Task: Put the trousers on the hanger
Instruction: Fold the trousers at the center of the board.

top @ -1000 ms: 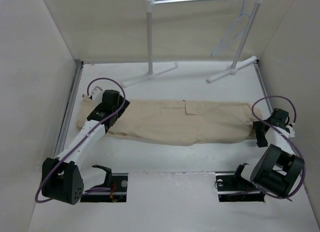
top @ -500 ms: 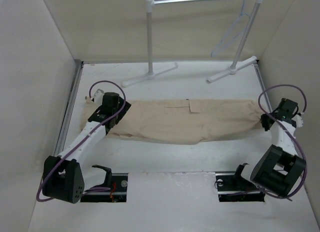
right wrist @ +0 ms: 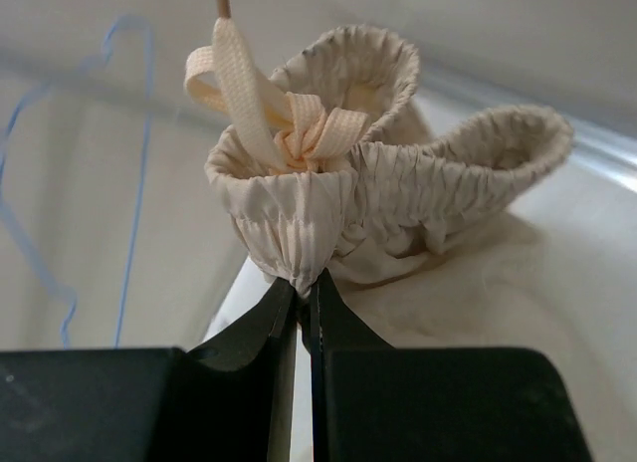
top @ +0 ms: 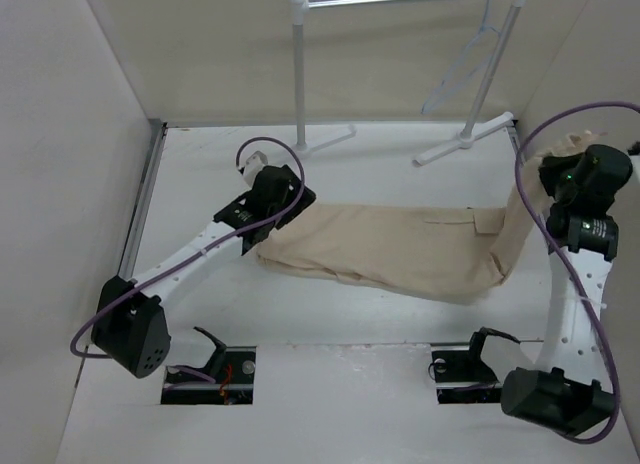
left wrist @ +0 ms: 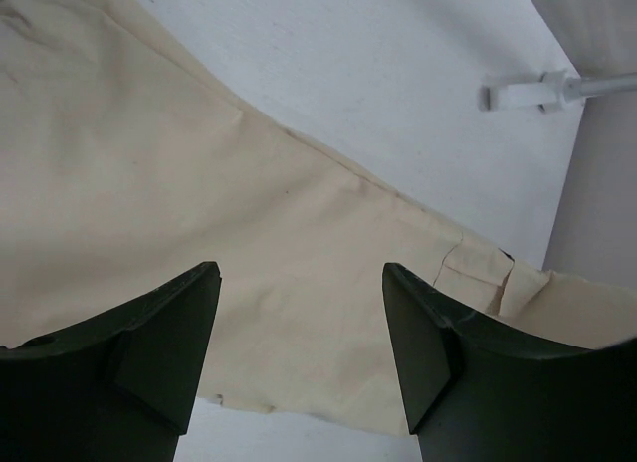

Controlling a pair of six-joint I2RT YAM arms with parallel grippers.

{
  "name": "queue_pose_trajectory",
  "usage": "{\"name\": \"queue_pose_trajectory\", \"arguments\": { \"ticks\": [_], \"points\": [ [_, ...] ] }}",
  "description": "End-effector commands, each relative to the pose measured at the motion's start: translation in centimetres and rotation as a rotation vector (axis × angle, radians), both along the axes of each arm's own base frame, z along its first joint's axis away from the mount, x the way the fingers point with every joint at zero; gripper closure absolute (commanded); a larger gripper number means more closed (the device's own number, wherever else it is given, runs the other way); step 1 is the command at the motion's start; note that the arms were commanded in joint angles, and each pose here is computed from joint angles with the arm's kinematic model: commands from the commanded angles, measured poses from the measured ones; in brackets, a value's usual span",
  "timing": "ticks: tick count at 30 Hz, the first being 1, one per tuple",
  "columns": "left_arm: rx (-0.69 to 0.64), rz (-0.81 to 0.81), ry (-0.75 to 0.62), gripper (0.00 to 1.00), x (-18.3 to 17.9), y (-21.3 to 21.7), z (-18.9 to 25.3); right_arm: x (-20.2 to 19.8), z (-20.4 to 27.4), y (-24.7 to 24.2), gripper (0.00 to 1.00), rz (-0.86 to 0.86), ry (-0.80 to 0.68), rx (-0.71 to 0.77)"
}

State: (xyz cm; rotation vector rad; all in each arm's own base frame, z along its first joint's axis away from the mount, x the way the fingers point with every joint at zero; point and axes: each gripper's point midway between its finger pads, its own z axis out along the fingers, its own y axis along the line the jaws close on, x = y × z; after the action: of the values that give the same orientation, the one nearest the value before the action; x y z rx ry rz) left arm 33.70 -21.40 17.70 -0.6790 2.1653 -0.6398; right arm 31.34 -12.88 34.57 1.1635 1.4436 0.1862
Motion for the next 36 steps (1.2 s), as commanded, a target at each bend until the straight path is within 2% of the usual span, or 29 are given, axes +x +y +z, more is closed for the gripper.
{"name": "queue_pose_trajectory", "arguments": {
  "ticks": [1,8,15,17,19,20,21,24,27,29,31,34,35,36],
  "points": [
    [-0.006,0.077,-0.073,0.36,1.3,2.1,3.0,1.3,4.1,6.3,0.91,0.231,-0.055,-0.095],
    [0.005,0.300,-0.076,0.35,0.1,12.8,2.7,2.9,5.1,23.8,0.88,0.634,-0.047,-0.123],
    [-0.013,0.514,-0.040,0.34,-2.8,21.1,-0.2,2.9,-0.6,45.4,0.85,1.029,0.094,-0.196],
    [-0.030,0.564,-0.027,0.34,-3.4,22.8,-0.8,1.7,-4.4,52.4,0.75,1.149,0.157,-0.226],
    [-0.052,0.603,-0.021,0.34,-4.1,24.1,-1.0,-0.6,-9.1,57.8,0.56,1.265,0.241,-0.263],
    [-0.061,0.621,-0.025,0.34,-4.3,24.7,-0.8,-2.2,-10.8,59.5,0.49,1.328,0.287,-0.264],
    [-0.068,0.627,-0.034,0.34,-4.4,25.1,-0.4,-3.8,-12.0,60.6,0.45,1.383,0.323,-0.260],
    [-0.054,0.641,-0.057,0.34,-4.4,25.8,0.4,-5.5,-11.7,61.0,0.40,1.462,0.328,-0.224],
    [-0.043,0.588,-0.058,0.35,-3.4,24.4,0.8,-4.0,-10.3,56.8,0.32,1.413,0.314,-0.194],
    [-0.017,0.513,-0.052,0.37,-2.2,21.9,1.0,-2.8,-9.9,52.8,0.33,1.354,0.295,-0.170],
    [0.014,0.409,-0.053,0.38,-0.8,17.9,1.2,-2.0,-10.3,49.1,0.42,1.297,0.280,-0.146],
    [0.051,0.228,-0.049,0.42,1.0,10.4,0.7,-1.5,-13.2,43.5,0.76,1.231,0.323,-0.105],
    [0.054,0.170,-0.046,0.42,1.6,7.9,0.4,-1.7,-14.8,41.2,0.83,1.198,0.363,-0.078],
    [0.057,0.125,-0.039,0.42,2.1,5.9,-0.2,-1.8,-15.9,39.7,0.85,1.168,0.388,-0.064]
  ]
}}
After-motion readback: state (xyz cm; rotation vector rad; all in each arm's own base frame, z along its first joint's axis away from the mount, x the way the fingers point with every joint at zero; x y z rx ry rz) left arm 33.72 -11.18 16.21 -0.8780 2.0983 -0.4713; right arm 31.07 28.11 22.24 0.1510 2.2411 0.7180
